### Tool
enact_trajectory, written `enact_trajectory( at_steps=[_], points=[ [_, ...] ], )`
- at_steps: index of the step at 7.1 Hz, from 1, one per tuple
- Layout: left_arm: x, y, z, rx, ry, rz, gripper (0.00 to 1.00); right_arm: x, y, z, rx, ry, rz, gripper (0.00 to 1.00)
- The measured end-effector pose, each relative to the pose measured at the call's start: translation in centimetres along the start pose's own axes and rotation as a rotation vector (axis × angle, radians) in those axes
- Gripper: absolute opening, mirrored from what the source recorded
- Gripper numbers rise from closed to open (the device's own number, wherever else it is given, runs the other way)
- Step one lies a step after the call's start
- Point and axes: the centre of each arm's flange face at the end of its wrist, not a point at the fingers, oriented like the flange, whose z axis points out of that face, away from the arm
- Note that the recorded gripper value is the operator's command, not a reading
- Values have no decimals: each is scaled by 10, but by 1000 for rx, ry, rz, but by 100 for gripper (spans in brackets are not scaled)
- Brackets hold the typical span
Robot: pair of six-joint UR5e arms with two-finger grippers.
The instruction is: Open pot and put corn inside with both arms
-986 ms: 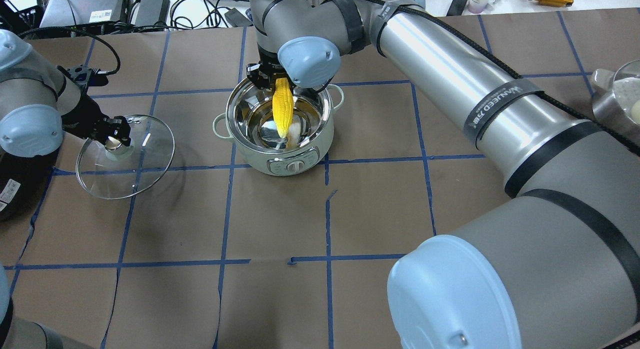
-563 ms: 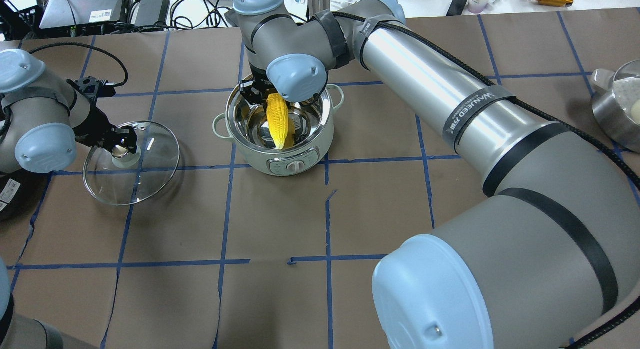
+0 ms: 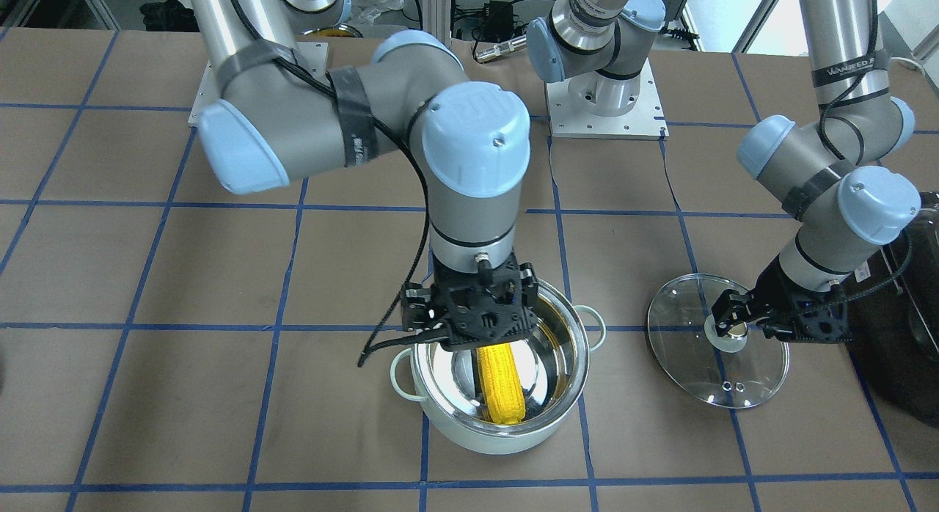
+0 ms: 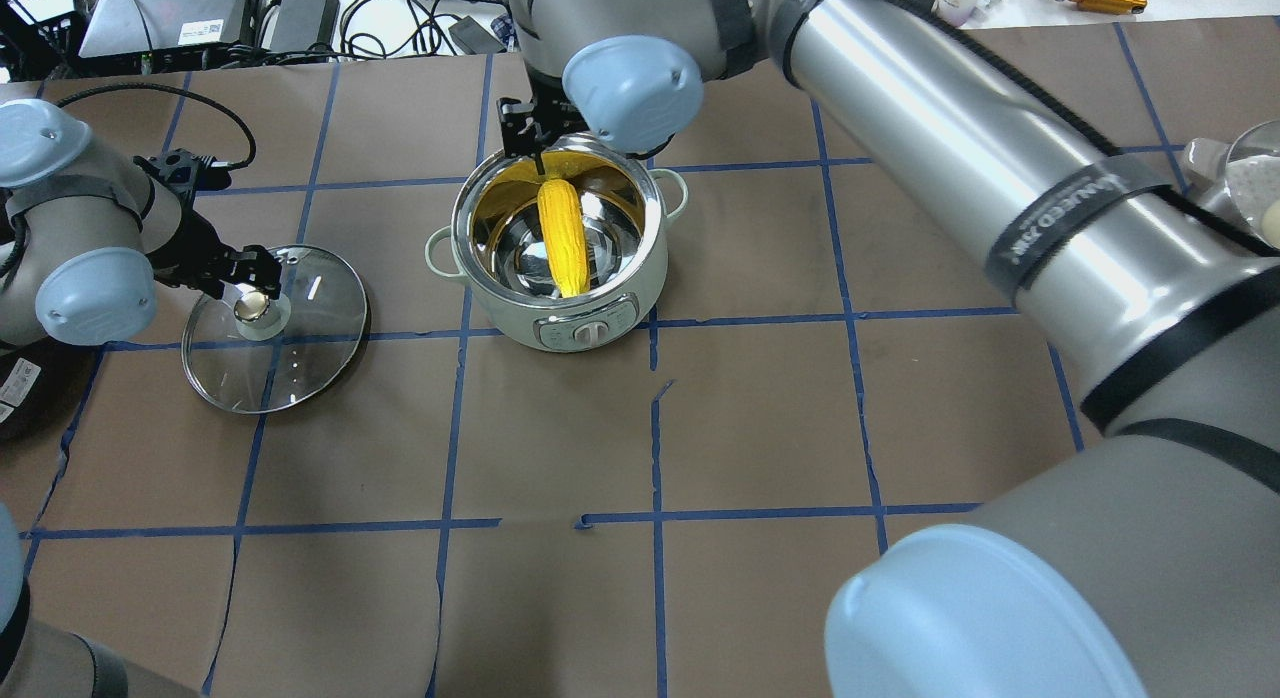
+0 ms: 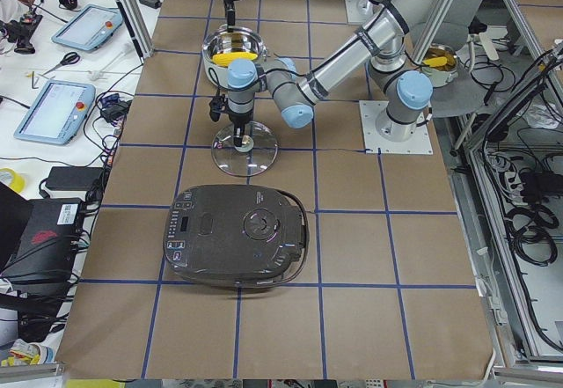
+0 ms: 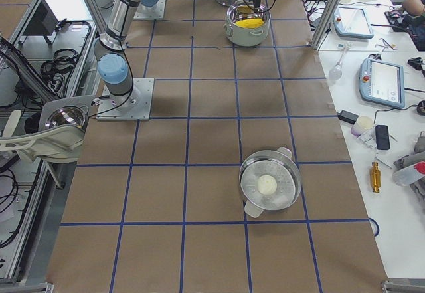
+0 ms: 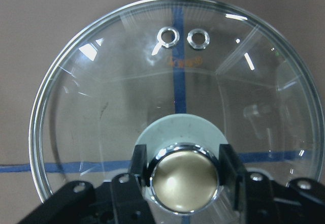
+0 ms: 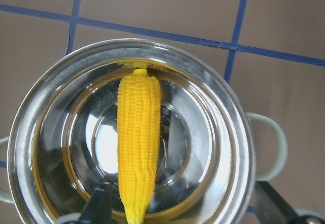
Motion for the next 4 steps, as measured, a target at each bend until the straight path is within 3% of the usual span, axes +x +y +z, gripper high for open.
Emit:
enact_trajectory(
  at_steps=[2, 4],
  points=[
    [-1, -23, -38, 43, -19, 19, 100, 92, 29, -77, -27, 58, 105, 100],
    [35, -45, -104, 68, -3, 66, 100, 164, 89, -114, -42, 82, 145, 100]
  ],
)
